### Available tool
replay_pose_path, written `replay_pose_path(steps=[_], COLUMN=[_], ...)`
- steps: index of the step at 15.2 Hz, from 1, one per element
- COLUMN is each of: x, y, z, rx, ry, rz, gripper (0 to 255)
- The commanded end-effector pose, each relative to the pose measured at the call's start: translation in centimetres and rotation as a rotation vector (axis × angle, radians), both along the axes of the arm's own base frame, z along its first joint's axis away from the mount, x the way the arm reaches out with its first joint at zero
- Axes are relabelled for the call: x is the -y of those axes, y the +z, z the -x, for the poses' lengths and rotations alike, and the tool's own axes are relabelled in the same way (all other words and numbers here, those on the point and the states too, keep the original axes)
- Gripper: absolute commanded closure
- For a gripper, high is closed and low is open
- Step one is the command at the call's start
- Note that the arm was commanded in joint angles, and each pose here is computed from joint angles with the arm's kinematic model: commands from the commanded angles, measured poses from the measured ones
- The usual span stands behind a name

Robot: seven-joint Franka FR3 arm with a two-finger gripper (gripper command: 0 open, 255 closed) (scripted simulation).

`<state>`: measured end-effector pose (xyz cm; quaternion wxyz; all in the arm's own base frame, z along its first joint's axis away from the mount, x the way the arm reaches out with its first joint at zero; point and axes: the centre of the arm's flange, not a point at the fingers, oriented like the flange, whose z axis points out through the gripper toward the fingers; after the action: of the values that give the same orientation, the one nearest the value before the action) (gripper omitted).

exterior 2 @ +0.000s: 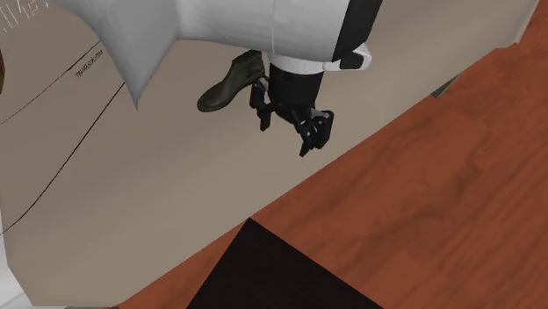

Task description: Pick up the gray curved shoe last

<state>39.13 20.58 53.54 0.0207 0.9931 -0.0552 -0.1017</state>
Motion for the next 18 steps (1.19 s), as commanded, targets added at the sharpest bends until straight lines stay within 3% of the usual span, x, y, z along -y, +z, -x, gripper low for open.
replay_pose_path(steps=[1,18], x=[-2.4,-22.1], y=[-0.1,-0.6], z=[-1.3,-12.0], rx=[0.004,0.036], ry=[-0.004,-0.027], rz=[0.001,0.02], gripper=[0,0])
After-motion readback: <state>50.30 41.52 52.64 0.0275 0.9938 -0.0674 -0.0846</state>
